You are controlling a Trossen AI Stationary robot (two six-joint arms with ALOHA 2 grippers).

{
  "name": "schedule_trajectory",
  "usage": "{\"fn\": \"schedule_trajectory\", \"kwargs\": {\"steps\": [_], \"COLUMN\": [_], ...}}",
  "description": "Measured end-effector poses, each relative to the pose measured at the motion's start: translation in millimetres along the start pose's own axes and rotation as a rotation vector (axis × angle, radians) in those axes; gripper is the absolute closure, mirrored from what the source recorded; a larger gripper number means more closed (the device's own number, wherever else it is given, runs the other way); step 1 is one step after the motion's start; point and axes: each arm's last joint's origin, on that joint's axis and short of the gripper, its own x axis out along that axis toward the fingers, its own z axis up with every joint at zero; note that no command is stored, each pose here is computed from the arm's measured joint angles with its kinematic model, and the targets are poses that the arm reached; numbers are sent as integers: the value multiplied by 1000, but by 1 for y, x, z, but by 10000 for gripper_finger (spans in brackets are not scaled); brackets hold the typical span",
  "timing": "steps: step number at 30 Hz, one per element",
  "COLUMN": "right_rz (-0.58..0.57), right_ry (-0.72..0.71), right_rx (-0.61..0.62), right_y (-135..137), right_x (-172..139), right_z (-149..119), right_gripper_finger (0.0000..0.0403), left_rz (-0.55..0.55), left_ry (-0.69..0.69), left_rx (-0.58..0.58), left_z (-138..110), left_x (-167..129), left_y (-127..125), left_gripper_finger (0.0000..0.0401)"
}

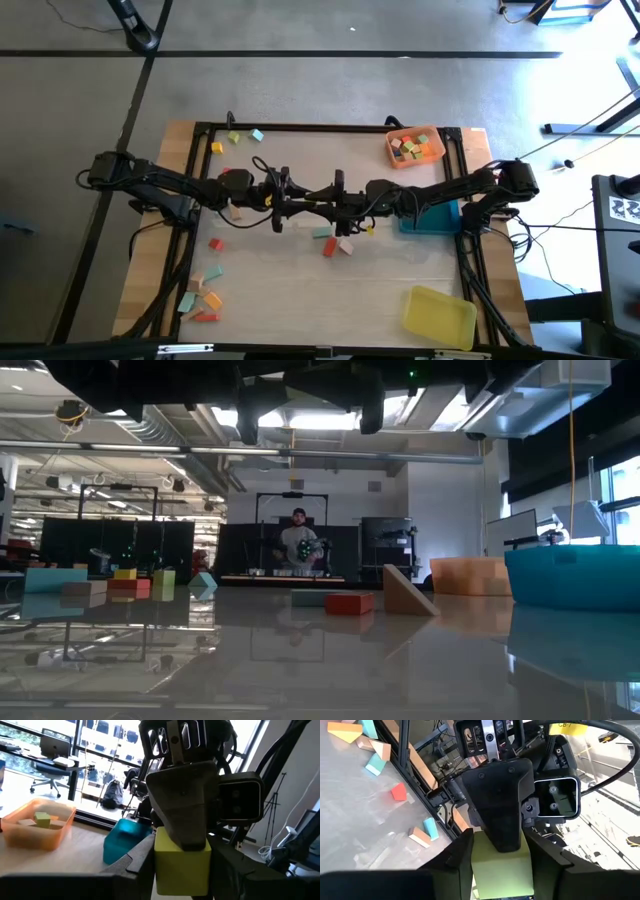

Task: Sort blocks by size
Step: Put the green cube block into the orange bin

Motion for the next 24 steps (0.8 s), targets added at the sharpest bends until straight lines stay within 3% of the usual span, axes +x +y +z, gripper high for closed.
{"fn": "schedule_trajectory", "kwargs": {"steps": [6,14,18,24], "right_rz": [9,-47,-102,-246], "right_ry": [7,97,284,680], "right_rx": [27,212,268,338], "right_y": [1,-10,-29,-60], "right_x": [0,-15,-37,-77], "right_z": [-1,14,13,-18], "right_gripper_finger": [255,266,266,266], "left_rz": [5,32,164,500], "left_ry": [-2,57,154,341], "left_rx": [17,106,151,185], "left_z": [0,13,20,11], "left_x": [0,-14,-34,-60], "left_y": [2,8,15,26], "left_gripper_finger": [252,185,178,184]}}
